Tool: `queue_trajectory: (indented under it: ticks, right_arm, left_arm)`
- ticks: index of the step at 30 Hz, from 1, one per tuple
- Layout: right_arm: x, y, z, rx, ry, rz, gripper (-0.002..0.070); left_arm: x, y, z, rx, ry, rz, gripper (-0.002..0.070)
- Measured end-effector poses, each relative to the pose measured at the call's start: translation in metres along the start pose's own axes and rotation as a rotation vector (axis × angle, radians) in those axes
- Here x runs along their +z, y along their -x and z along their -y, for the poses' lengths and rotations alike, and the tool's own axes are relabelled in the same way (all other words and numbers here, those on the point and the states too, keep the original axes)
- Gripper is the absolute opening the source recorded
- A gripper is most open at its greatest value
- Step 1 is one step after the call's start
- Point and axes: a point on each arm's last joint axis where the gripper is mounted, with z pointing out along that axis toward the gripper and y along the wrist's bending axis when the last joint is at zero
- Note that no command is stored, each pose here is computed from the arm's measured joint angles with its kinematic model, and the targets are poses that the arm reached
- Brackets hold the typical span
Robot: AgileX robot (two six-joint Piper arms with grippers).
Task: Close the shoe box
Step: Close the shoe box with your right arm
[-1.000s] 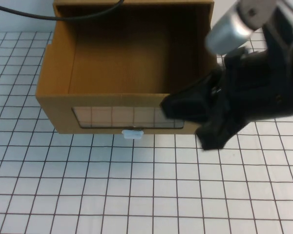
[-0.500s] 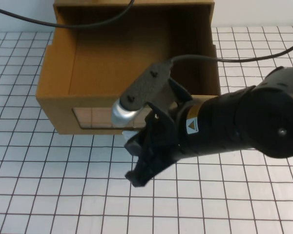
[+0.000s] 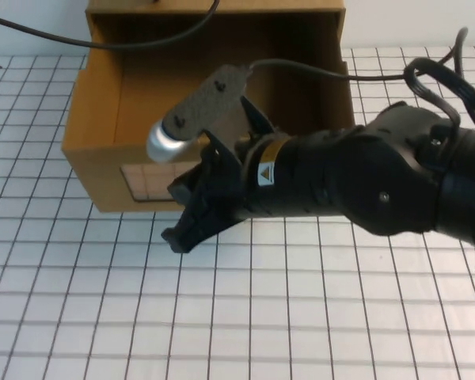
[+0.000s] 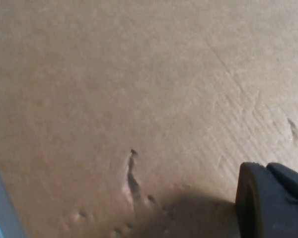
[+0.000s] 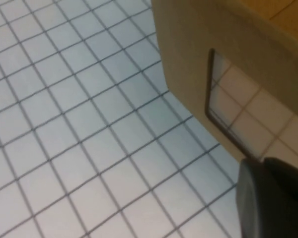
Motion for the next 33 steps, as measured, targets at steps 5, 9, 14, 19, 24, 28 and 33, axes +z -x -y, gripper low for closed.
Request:
queue_trajectory:
  ticks: [5,9,14,19,24,28,33]
  right_arm:
    - [0.006,0.016,0.018,0.02,-0.038,0.041,-0.0013]
    - [0.013,0.024,0.037,0.043,-0.077,0.056,-0.0013]
    - [0.031,0.026,0.069,0.086,-0.133,0.061,-0.0013]
    - [0.056,0.027,0.093,0.131,-0.161,0.063,-0.0013]
    - [0.069,0.036,0.107,0.138,-0.18,0.089,-0.0013]
    - [0.074,0.043,0.115,0.126,-0.192,0.112,-0.0014]
    - [0.081,0.045,0.123,0.123,-0.204,0.122,-0.0013]
  left_arm:
    - [0.0,0.0,0.0,0.0,0.0,0.0,-0.0005]
    - [0.0,0.0,0.0,0.0,0.0,0.0,-0.0005]
    - [0.001,0.0,-0.001,-0.003,0.0,-0.002,-0.0005]
    - [0.001,0.0,0.0,-0.006,-0.002,-0.001,-0.0006]
    - [0.001,0.0,0.0,-0.009,-0.004,0.0,-0.0005]
    - [0.001,0.0,0.0,-0.011,-0.004,0.0,-0.0005]
    - [0.001,0.0,0.0,-0.011,-0.004,0.0,-0.0005]
